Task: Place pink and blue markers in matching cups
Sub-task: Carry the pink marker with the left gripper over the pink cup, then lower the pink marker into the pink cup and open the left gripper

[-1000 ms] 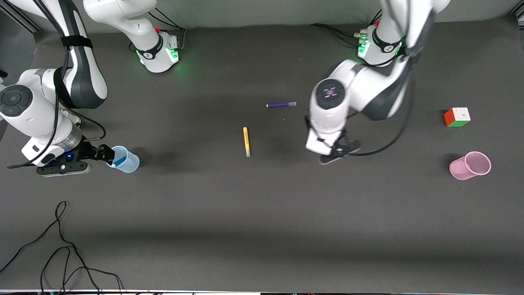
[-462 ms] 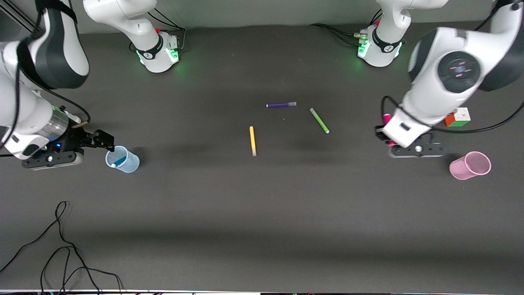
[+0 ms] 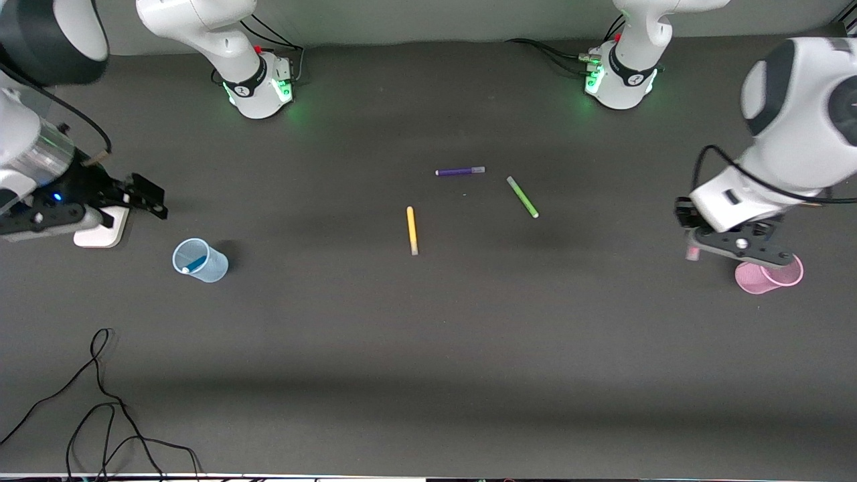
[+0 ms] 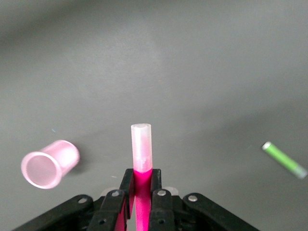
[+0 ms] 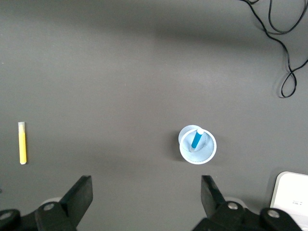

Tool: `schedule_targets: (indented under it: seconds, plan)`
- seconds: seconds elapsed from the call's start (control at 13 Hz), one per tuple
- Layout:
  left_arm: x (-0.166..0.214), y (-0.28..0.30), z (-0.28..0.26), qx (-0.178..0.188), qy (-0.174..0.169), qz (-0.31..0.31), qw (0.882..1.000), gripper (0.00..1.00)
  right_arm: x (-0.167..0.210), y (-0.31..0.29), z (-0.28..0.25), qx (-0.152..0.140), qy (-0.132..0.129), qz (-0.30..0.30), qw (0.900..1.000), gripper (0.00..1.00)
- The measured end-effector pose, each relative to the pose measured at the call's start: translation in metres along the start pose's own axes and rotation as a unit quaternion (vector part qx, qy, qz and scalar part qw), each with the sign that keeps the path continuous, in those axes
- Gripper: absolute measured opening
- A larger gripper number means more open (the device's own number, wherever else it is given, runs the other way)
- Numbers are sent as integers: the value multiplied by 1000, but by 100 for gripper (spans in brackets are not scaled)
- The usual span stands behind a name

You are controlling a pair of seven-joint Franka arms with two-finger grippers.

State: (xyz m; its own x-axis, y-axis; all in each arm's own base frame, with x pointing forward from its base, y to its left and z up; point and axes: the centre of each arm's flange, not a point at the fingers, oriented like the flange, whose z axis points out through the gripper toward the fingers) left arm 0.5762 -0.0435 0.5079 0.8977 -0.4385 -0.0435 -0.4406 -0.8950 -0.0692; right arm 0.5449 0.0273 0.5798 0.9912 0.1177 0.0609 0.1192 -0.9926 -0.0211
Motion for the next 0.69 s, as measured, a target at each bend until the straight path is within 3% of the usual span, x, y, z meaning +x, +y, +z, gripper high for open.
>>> schedule_targets:
  seconds: [0.15,0.31,0.69]
  plan:
    - [-20,-48,0,-2,10,71,997,17,-2,-2,0,0,-2,-2,1000,100]
    - [-42,-91,4,-25,42,142,989,17,1,-7,6,-1,-2,-6,1000,100]
    - [-115,-187,64,-81,161,270,946,17,4,-13,9,-2,0,-11,1000,100]
